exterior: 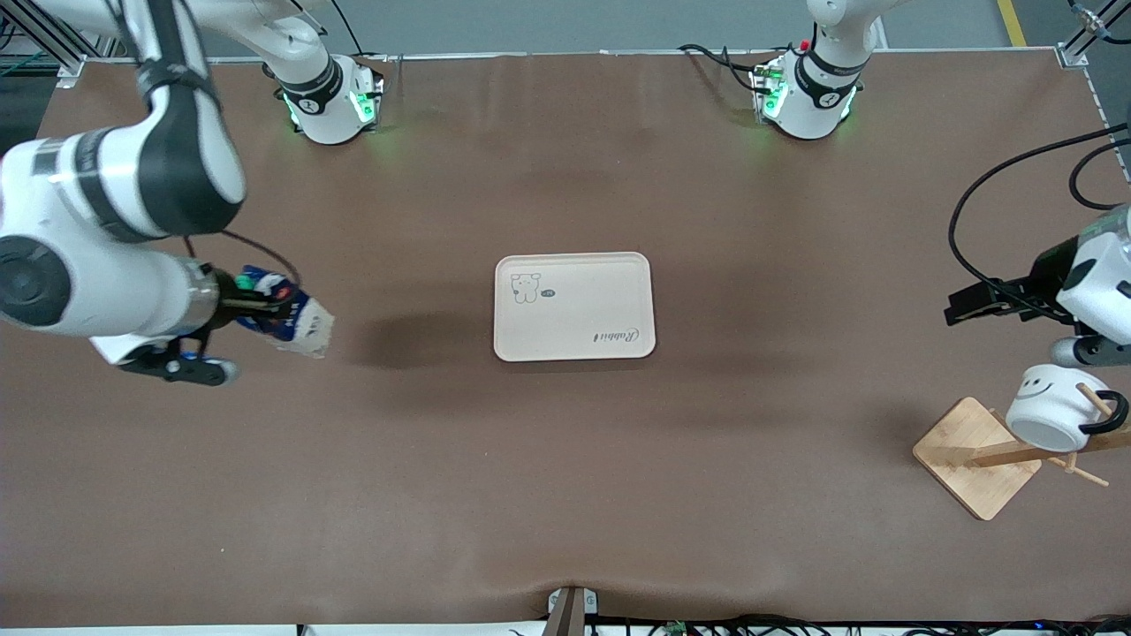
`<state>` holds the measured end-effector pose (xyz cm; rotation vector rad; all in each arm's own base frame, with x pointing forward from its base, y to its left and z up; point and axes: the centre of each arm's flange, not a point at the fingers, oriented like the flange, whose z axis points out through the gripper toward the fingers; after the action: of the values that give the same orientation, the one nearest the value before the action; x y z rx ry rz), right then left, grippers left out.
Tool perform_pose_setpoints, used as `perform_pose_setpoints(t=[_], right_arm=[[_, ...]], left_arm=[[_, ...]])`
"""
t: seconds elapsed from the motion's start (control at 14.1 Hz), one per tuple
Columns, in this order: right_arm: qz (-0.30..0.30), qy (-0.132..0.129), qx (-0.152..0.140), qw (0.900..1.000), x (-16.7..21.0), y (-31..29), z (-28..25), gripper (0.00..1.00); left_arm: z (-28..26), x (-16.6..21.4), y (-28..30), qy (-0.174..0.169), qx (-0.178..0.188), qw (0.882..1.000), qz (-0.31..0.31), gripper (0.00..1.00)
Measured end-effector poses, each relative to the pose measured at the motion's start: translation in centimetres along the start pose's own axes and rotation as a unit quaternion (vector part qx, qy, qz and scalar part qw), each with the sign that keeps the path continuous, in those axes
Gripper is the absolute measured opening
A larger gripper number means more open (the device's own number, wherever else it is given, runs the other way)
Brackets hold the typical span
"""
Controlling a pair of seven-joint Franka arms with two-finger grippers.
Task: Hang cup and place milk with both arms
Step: 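Carry the milk away from the tray while the left gripper withdraws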
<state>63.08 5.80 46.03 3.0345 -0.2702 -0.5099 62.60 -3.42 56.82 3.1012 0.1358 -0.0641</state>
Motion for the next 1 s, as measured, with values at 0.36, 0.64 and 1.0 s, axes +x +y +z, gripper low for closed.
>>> perform_pose_setpoints(t=[0.36, 0.64, 1.0], right_arm=[[-0.033, -0.009, 0.018, 0.999, 3.4, 10.1, 7.6, 0.52], [-0.068, -0.005, 0.021, 0.997, 4.1, 13.7, 13.3, 0.52], [-0.076, -0.014, 0.023, 0.997, 3.6, 13.4, 14.3, 0.52]], left_arm=[[-1.1, -1.2, 1.7, -0.003, 0.005, 1.000, -0.008, 1.00], [-0.9, -1.6, 2.2, -0.015, 0.007, 1.000, -0.004, 1.00], [-1.0, -2.0, 3.4, -0.018, 0.006, 1.000, 0.008, 1.00]])
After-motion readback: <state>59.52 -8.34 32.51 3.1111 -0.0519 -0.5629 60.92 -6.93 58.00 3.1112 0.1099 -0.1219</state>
